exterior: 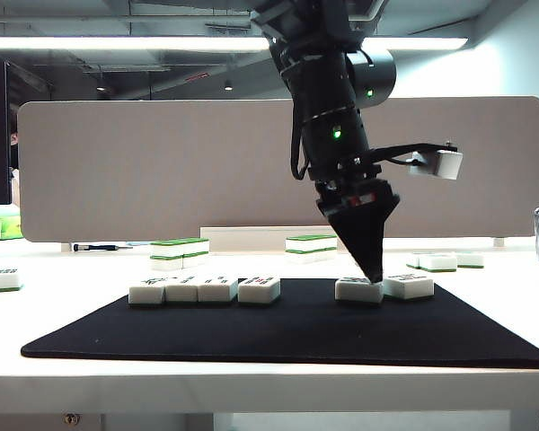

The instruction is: Align six mahjong tiles in a row on the table.

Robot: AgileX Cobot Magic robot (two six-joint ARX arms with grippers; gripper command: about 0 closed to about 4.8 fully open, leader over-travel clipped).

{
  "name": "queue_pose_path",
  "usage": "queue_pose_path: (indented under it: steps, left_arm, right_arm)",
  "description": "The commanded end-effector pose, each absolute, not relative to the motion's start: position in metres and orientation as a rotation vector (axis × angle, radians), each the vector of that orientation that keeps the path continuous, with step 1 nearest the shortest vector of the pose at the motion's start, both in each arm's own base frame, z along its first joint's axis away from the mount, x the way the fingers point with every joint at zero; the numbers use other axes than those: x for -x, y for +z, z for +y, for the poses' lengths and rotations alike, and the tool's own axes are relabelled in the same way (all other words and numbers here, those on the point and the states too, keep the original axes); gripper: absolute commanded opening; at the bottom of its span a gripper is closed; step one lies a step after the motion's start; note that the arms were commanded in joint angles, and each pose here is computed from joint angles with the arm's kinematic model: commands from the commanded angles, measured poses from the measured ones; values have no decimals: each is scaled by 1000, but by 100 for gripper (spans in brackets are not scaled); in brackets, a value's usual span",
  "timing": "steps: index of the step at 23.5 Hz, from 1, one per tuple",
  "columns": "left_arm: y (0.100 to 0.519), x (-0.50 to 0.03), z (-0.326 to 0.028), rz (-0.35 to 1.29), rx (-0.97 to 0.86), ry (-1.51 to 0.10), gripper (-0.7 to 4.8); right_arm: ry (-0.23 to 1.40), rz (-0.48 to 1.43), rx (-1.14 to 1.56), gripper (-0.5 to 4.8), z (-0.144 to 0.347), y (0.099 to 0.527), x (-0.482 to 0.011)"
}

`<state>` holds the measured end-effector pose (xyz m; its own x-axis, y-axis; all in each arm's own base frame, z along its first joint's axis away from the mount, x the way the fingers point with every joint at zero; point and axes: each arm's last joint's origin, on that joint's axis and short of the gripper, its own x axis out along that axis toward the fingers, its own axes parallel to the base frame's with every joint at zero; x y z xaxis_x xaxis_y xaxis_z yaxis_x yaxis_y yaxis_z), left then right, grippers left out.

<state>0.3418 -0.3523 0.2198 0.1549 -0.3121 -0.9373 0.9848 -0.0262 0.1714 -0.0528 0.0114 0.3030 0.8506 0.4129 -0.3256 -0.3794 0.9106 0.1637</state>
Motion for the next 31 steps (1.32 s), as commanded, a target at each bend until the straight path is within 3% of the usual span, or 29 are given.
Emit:
queue_pose_path:
  steps: [1,5,8,10,14,22,31]
  left_arm:
    - [212,-349,-351,819,-1095,-1268,341]
    - [200,-352,-351,850,-1095,-1270,318]
    - [200,-352,-352,850,-1085,-1268,204]
    - [200,-352,-352,870,-1056,-1248,178]
    - [202,-351,-349,1017,-898,-1082,178]
    - [209,-344,-334,1301,-544,-536,178]
    - [209,-343,-333,1363,-308,-329,181]
  right_arm:
    - [418,337,-87,-1,11,304,55]
    - [418,337,-87,-1,11,304,55]
    - [418,336,-87,-1,11,304,55]
    - [418,336,-87,-1,11,304,55]
    - [418,336,-87,-1,11,304,55]
    - [418,335,-86,-1,11,304,55]
    - [418,336,-86,-1,11,304,55]
